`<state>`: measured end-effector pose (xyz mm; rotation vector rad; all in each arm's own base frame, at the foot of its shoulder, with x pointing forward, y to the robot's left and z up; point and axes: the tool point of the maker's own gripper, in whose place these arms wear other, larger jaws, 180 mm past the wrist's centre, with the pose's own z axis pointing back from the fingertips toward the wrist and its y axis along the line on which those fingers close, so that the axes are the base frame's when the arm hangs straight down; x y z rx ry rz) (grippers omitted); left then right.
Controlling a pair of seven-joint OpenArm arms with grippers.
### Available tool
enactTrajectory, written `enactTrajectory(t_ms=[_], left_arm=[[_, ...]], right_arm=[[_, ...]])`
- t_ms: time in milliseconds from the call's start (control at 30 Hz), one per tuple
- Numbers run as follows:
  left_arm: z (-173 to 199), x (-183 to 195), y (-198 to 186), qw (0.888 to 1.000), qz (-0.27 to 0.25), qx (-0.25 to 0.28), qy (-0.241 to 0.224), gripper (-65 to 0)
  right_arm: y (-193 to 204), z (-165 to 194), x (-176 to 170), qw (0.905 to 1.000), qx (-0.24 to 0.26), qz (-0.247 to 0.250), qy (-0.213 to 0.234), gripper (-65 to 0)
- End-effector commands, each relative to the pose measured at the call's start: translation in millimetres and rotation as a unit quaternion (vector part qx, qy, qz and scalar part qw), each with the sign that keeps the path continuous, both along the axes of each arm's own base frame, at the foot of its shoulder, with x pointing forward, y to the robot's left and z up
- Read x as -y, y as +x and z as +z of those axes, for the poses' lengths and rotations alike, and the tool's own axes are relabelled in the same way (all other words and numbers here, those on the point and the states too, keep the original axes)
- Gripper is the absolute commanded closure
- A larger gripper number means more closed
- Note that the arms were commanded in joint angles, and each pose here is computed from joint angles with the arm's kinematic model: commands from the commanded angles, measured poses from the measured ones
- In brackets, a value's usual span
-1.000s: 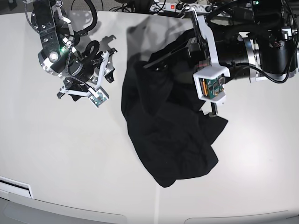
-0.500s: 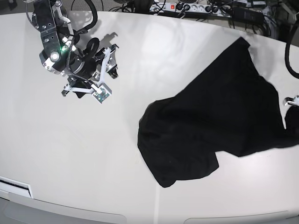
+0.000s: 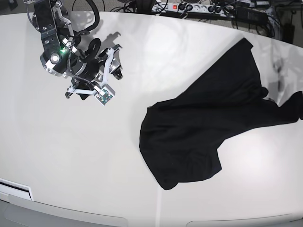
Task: Layout the t-shirt on the table in an organized manner, then fold the t-shirt properly
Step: 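Regrasp the shirt edge with the left gripper and pull it outward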
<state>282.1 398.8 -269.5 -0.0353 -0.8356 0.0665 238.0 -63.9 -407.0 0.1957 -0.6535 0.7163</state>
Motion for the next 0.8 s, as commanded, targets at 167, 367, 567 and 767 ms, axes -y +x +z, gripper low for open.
enactTrajectory(t_ms=[167, 367, 567, 767], left_arm=[[46, -20, 14, 0.999, 0.003, 0.017, 0.037, -47.9], [14, -9, -13, 0.998, -0.024, -0.061, 0.021, -47.9], [-9, -2, -38, 0.992, -0.043, -0.122, 0.013, -47.9], [-36, 28, -65, 0.985, -0.080, -0.145, -0.051, -47.9]], right_arm=[[12, 11, -1, 0.9997, 0.023, 0.000, 0.008, -37.3], [12, 12, -2, 0.9997, 0.024, 0.005, 0.008, -37.3], [13, 14, -4, 0.9996, 0.025, 0.010, 0.011, -37.3], [20, 20, -7, 0.9992, 0.033, 0.010, 0.021, -37.3]])
